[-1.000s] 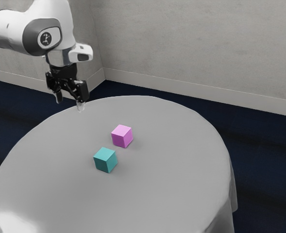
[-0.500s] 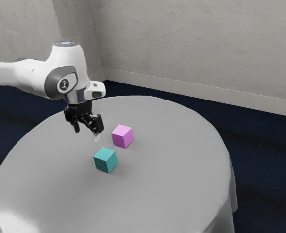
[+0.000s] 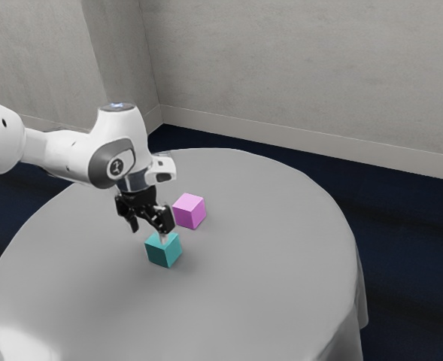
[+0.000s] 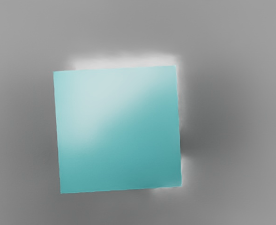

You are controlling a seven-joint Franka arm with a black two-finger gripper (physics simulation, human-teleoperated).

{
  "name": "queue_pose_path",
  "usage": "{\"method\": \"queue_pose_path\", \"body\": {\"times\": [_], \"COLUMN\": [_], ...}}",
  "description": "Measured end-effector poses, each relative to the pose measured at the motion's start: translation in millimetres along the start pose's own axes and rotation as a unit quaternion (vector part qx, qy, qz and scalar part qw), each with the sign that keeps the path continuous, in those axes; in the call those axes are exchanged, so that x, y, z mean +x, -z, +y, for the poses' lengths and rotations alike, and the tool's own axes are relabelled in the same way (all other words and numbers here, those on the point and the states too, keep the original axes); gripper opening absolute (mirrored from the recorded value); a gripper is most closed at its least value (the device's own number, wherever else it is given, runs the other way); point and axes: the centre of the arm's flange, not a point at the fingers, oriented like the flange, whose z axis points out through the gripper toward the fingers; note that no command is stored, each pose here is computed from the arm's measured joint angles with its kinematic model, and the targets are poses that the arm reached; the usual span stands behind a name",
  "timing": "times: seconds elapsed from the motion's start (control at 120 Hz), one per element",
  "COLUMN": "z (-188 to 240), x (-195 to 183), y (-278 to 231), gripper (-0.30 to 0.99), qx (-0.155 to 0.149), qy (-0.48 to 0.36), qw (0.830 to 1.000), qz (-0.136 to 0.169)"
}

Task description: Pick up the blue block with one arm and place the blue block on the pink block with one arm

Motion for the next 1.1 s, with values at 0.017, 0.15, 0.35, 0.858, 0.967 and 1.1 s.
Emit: {"method": "queue_pose_path", "body": {"times": [0.017, 0.15, 0.35, 0.858, 0.967, 1.1], "z": [0.3, -2.9, -1.0, -10.4, -11.2, -10.4], "x": [0.3, 3.4, 19.9, 34.2, 35.4, 41.2], "y": [-2.3, -13.3, -19.1, -52.8, -58.9, -61.7], "gripper": [0.69, 0.69, 0.69, 0.69, 0.69, 0.69], "qx": [0.000, 0.000, 0.000, -0.001, -0.001, 0.000], "qy": [0.000, 0.002, -0.003, 0.002, 0.003, 0.001], "qw": [1.000, 1.000, 1.000, 1.000, 1.000, 1.000], "qz": [-0.001, -0.007, -0.003, -0.024, -0.028, -0.027]}}
